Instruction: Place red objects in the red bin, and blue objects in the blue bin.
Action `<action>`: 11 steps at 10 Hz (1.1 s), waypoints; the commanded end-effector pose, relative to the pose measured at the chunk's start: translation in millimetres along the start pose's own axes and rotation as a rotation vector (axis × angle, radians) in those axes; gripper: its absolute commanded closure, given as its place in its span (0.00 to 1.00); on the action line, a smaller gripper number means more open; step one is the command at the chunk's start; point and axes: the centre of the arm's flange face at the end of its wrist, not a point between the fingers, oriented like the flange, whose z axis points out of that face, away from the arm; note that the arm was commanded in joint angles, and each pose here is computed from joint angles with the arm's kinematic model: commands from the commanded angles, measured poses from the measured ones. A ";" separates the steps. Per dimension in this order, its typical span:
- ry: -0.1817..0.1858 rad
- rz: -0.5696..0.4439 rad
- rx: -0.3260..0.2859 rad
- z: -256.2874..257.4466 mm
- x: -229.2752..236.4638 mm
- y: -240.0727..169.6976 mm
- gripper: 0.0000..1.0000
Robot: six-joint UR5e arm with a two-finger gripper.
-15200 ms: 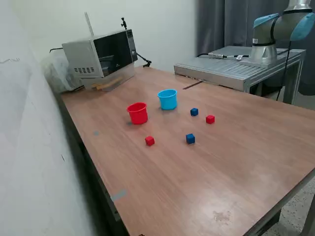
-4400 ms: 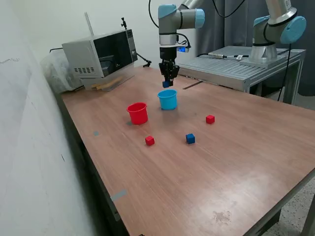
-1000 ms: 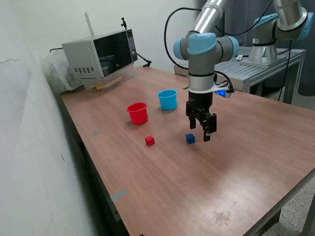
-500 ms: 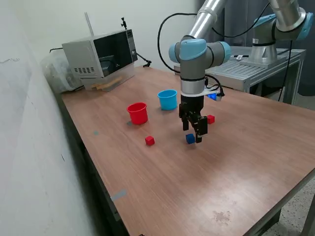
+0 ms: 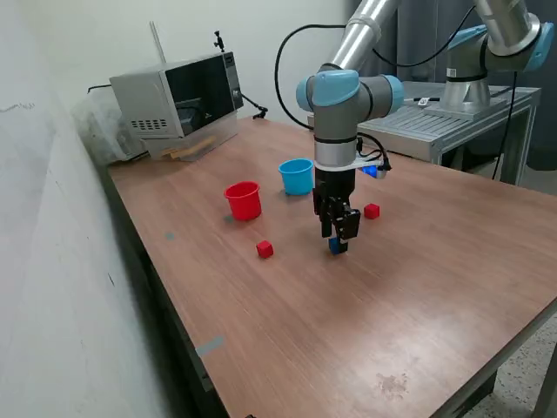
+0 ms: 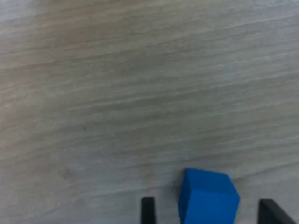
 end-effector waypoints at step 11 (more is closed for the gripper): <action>-0.027 0.009 -0.091 -202.7 -187.2 -14.0 1.00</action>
